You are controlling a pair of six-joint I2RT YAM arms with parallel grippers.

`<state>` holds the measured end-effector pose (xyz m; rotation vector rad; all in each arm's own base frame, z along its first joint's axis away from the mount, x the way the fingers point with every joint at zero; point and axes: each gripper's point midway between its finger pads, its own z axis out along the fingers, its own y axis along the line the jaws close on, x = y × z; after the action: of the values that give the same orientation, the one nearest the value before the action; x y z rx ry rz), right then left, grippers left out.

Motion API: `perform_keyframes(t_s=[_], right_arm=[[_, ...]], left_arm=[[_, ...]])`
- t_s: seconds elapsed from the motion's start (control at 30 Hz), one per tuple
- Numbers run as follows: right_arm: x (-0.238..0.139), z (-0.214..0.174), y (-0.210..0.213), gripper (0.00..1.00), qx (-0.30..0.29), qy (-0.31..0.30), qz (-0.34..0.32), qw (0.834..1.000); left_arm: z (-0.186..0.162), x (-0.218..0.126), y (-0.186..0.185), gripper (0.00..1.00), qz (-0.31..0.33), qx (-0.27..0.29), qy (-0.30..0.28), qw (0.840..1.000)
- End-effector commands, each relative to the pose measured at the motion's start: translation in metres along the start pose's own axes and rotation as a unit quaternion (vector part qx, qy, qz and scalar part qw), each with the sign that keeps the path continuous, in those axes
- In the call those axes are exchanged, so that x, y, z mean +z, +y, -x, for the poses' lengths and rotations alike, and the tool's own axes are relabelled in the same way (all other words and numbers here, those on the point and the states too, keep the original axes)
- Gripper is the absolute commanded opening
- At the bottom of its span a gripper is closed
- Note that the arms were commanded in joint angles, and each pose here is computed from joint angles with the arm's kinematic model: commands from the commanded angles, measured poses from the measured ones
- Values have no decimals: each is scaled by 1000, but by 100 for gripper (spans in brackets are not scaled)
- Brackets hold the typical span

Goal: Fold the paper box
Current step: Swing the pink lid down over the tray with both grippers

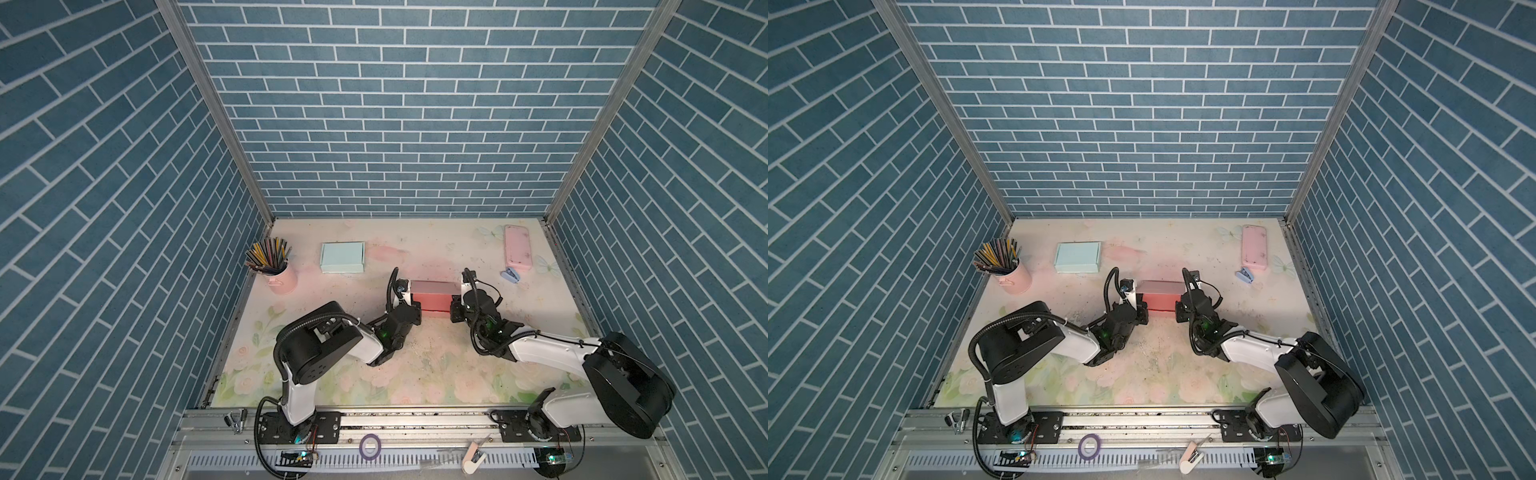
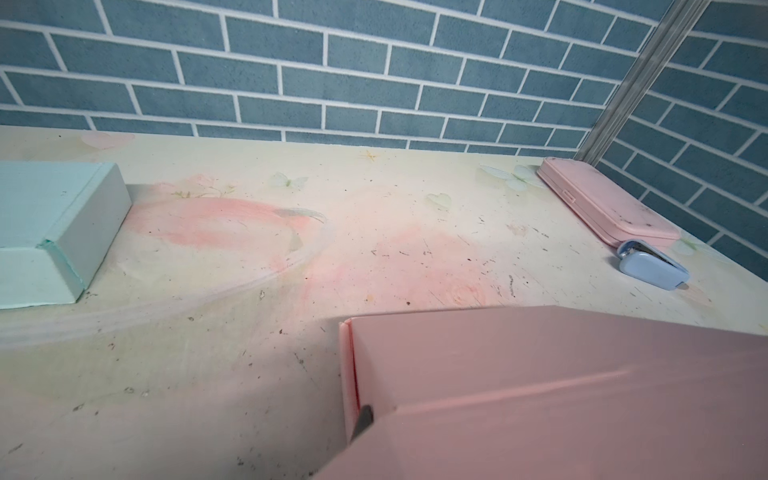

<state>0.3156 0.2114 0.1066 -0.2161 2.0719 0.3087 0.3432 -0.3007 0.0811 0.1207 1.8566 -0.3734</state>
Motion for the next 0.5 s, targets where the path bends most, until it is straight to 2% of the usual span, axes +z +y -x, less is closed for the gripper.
perform_keyframes(t_s=[0.0,0.13,0.23,0.3,0.4,0.47], right_arm=[[-12,11,4,24,17,-29,18,999],[-38,12,3,29,16,-55,47,997],[-73,28,19,30,-22,-103,108,989],[-96,43,25,32,-47,-129,126,982],[-117,73,18,41,-28,-156,111,981],[-115,88,19,43,-14,-133,101,986]], left_arm=[[-16,-3,5,6,6,6,15,1000],[-20,-3,4,6,9,13,18,1000],[-20,-2,4,6,9,16,19,1000],[-20,-2,3,7,9,19,20,1000],[-19,-2,1,7,7,25,22,999],[-19,-2,-2,8,5,28,22,999]])
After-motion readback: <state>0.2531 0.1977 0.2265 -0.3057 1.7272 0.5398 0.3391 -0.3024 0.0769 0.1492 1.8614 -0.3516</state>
